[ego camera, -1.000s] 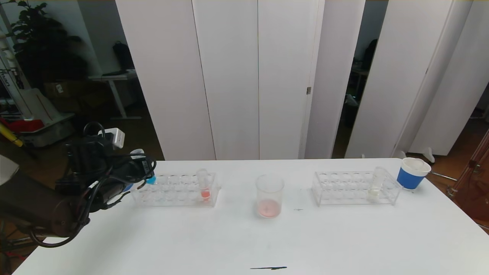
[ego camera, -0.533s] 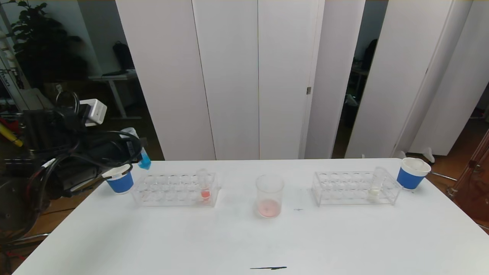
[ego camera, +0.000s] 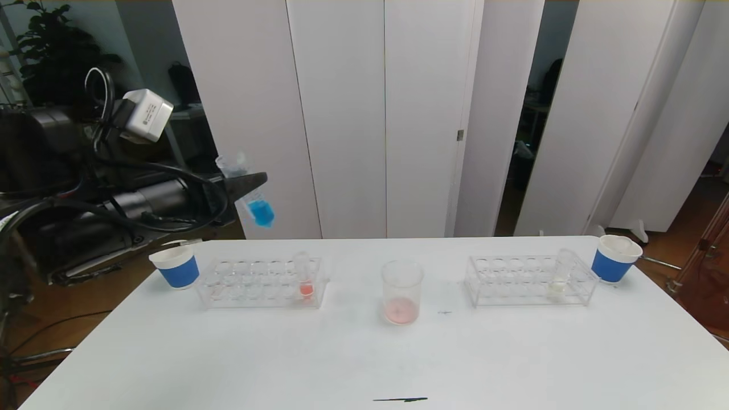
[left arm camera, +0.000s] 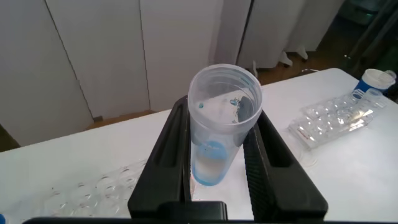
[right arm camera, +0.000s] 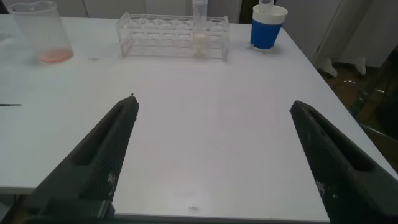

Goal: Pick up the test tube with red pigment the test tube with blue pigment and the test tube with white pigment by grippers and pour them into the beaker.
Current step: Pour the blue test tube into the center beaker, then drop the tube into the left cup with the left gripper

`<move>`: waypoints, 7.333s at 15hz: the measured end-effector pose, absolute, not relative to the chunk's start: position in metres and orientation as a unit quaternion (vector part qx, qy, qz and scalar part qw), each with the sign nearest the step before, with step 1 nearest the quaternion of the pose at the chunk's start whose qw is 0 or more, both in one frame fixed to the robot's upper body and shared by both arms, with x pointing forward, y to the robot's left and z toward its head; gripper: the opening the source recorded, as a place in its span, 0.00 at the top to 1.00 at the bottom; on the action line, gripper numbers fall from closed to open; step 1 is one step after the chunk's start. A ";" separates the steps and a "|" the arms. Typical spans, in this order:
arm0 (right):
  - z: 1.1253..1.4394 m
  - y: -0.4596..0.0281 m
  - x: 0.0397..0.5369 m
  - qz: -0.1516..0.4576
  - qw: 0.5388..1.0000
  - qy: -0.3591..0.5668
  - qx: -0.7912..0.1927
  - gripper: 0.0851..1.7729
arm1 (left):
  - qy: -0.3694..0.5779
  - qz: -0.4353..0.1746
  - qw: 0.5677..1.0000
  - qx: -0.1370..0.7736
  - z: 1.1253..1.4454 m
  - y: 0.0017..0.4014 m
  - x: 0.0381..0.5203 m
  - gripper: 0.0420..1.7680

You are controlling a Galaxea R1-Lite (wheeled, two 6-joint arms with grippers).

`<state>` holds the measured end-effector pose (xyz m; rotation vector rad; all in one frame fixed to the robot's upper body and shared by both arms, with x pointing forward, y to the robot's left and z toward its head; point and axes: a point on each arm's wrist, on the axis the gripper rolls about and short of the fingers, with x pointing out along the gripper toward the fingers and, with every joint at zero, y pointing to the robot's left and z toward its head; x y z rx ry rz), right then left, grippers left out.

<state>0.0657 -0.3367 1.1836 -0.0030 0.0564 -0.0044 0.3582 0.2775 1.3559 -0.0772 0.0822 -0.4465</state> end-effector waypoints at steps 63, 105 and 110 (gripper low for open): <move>1.183 -0.337 0.066 -0.002 1.000 0.029 -0.001 0.02 | -0.318 -0.283 0.705 0.567 1.203 0.138 0.488 0.69; 1.184 -0.337 0.066 -0.002 1.000 0.028 -0.001 0.02 | -0.364 -0.246 0.677 0.591 1.199 0.136 0.493 0.69; 1.184 -0.337 0.066 -0.002 1.000 0.028 -0.001 0.02 | -0.363 -0.243 0.679 0.590 1.203 0.137 0.492 0.69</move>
